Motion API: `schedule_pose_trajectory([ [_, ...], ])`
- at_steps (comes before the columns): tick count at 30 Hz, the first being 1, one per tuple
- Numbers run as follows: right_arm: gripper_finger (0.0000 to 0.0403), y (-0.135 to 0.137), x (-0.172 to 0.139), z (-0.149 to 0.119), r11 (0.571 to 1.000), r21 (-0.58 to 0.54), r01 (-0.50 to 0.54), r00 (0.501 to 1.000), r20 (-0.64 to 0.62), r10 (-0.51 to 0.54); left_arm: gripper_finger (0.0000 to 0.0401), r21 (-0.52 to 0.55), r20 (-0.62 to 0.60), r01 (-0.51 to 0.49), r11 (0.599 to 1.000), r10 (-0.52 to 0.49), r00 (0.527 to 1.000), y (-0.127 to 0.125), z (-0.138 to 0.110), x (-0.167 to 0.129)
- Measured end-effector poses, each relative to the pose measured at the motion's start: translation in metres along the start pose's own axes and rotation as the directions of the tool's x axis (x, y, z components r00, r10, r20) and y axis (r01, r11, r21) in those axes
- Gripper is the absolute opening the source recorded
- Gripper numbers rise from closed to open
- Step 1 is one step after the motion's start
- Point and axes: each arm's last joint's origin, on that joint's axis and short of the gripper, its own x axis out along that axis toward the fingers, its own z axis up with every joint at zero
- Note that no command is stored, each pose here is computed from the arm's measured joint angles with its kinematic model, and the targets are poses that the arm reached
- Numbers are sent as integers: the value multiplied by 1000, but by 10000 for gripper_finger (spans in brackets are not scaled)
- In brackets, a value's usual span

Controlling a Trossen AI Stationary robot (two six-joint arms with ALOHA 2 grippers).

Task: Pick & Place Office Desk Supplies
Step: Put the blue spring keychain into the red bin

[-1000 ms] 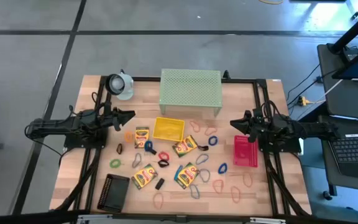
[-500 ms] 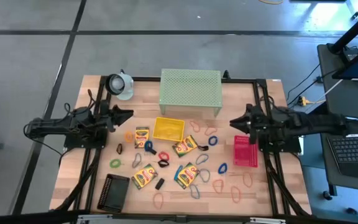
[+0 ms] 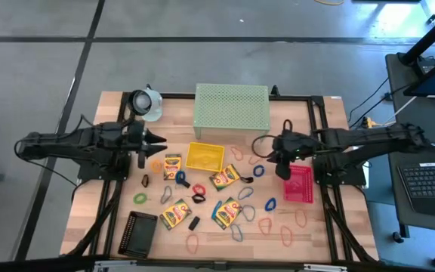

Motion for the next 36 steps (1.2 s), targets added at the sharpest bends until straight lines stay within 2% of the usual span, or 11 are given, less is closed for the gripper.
schedule_pose_trajectory([
  [8, 80, 9, 26, -1, 992, -124, -38, 991, -134, 21, 188, 113, -71, 3, 994, 5, 997, -1, -2, 11],
  [12, 80, 17, 40, -6, 971, -212, -110, 974, -216, 64, 203, 128, -84, 1, 992, 10, 996, -1, -4, 11],
  [16, 86, 23, 52, -10, 965, -226, -132, 963, -259, 71, 213, 130, -102, -2, 992, 16, 995, 0, -5, 10],
  [20, 124, 30, 65, -9, 960, -248, -128, 967, -247, 65, 214, 132, -116, -5, 991, 21, 993, 1, -7, 10],
  [25, 193, 32, 81, -12, 959, -276, -62, 969, -245, -8, 216, 132, -117, -7, 991, 22, 993, 1, -7, 10],
  [29, 236, 32, 94, -17, 958, -282, -40, 955, -294, -46, 217, 132, -117, -7, 991, 22, 993, 1, -7, 10],
  [32, 251, 31, 103, -22, 957, -289, -28, 942, -328, -71, 217, 132, -117, -7, 991, 22, 993, 1, -7, 10],
  [36, 251, 30, 115, -28, 954, -300, -7, 923, -368, -110, 217, 132, -117, -7, 991, 22, 993, 1, -7, 10],
])
